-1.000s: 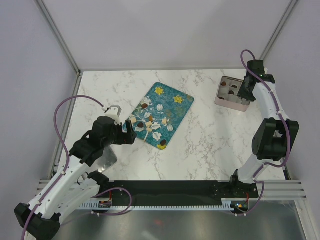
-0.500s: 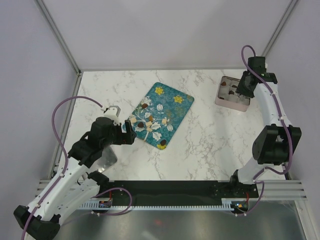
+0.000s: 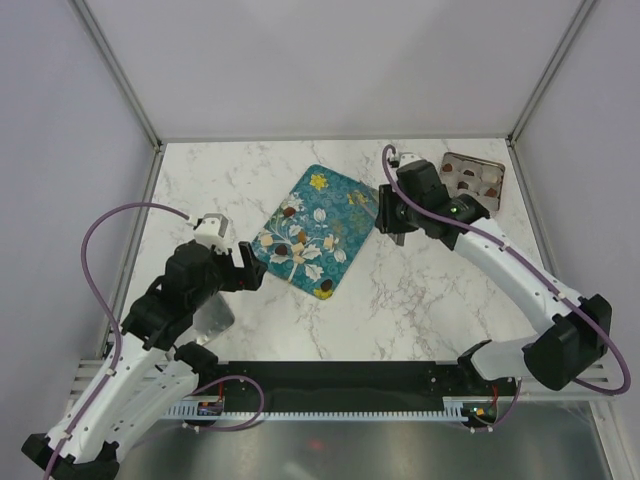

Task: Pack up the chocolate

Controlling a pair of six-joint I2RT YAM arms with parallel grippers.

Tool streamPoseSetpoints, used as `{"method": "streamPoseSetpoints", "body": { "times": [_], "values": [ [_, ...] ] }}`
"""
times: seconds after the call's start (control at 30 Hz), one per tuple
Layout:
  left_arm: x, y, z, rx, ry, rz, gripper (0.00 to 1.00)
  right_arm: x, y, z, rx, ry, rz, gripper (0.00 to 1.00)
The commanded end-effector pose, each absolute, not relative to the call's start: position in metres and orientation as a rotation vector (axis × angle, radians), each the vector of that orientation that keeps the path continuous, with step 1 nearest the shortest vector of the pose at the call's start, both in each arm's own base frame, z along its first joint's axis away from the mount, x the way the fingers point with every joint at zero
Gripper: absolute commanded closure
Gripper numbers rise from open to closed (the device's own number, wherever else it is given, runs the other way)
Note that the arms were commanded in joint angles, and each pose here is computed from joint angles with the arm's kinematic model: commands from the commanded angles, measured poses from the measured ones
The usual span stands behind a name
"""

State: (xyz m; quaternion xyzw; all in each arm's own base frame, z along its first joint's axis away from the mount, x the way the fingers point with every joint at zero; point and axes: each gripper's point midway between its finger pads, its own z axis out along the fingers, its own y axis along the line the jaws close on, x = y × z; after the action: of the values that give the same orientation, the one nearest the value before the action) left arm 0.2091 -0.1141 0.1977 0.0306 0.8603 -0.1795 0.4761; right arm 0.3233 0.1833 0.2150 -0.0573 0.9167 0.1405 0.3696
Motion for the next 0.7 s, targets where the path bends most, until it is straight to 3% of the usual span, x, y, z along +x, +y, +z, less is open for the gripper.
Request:
{"method": "streamPoseSetpoints", "body": {
  "times": [0.0, 0.3, 0.67],
  "values": [
    [0.214, -0.109, 0.216, 0.078, 2.029, -0.416, 0.03, 0.308, 0.216, 0.230, -0.194, 2.260, 0.483, 0.56],
    [0.214, -0.109, 0.217, 0.070, 2.024, -0.417, 0.03, 0.265, 0.258, 0.194, -0.522, 2.289, 0.468, 0.52],
    [0.214, -0.108, 0.217, 0.069, 2.023, -0.416, 0.03, 0.264, 0.256, 0.146, -0.599, 2.389, 0.366, 0.51]
  ]
}}
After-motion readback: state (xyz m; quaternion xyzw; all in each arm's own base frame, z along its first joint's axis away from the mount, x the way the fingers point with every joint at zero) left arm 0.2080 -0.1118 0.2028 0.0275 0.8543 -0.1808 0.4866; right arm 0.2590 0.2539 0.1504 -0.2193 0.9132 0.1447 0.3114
